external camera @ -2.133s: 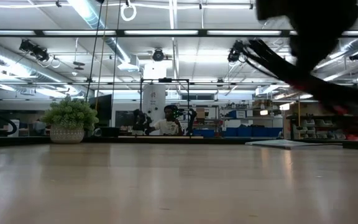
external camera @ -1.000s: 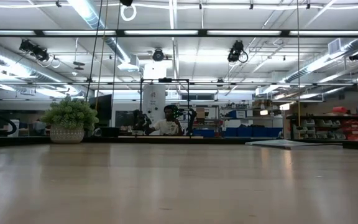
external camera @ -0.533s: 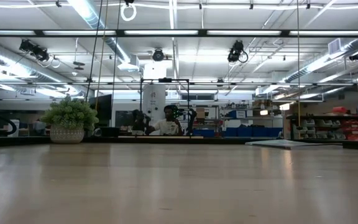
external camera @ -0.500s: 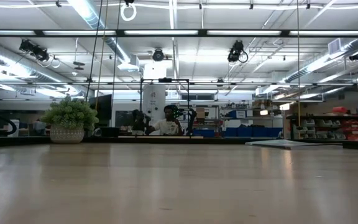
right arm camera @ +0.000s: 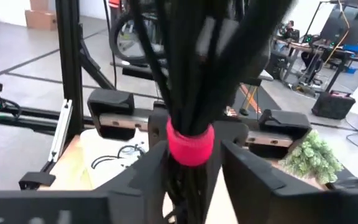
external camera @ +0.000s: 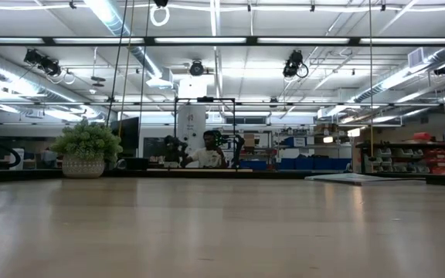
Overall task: Pick and place USB-C Cables
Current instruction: Put the black usb cable into the white bin, then return to Home Position
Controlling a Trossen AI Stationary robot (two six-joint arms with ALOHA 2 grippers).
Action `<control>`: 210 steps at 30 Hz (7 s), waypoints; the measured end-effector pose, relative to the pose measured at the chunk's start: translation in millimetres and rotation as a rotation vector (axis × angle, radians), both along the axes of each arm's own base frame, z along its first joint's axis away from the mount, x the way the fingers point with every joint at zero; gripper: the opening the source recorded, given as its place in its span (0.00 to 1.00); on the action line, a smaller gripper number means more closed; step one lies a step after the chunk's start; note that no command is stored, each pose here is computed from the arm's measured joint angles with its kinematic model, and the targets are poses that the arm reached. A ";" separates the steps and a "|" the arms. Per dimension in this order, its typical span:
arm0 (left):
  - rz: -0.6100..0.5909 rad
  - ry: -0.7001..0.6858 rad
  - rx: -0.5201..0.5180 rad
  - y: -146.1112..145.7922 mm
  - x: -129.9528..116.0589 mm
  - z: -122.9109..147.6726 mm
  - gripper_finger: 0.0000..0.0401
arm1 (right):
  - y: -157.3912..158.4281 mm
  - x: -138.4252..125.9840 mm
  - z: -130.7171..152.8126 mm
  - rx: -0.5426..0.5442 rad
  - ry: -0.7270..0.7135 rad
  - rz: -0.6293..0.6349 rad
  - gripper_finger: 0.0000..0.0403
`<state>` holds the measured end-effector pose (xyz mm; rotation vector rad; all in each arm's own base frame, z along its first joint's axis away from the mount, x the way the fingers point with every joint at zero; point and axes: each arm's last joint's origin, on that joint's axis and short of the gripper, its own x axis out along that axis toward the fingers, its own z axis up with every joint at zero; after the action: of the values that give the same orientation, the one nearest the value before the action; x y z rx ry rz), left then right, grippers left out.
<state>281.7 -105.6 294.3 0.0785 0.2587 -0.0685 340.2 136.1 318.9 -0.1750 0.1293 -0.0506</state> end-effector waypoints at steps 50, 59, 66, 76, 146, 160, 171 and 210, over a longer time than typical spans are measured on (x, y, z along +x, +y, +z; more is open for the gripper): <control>-0.012 1.405 -0.031 -56.1 -164.9 -49.6 0.07 | 4.3 -69.0 -91.1 0.049 0.121 0.088 0.68; -0.009 1.542 0.030 -59.0 -169.4 -57.6 0.07 | 1.9 -67.8 -90.9 0.054 0.119 0.079 0.68; -0.016 1.582 0.127 -52.7 -173.9 -52.9 0.07 | 1.9 -67.7 -90.6 0.055 0.117 0.079 0.68; -0.209 1.433 0.404 -56.6 -161.2 -14.1 0.08 | 1.1 -67.2 -90.4 0.057 0.114 0.076 0.68; -0.056 1.868 0.249 -78.4 -102.1 -81.5 0.53 | 2.5 -66.9 -89.8 0.087 0.114 0.116 0.68; 0.014 1.512 0.183 -90.1 -72.3 -72.1 0.45 | 1.9 -68.0 -93.1 0.087 0.124 0.114 0.68; -0.044 1.506 0.166 -99.0 -79.5 -83.3 0.39 | 1.6 -67.8 -92.8 0.090 0.118 0.114 0.68; 0.011 0.573 0.183 -17.3 -41.6 30.5 0.03 | -36.7 -126.4 -33.9 0.055 0.137 0.071 0.68</control>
<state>240.1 -122.9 324.8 0.2400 0.8382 -0.0551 213.7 99.3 285.0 -0.1278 0.2603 0.0357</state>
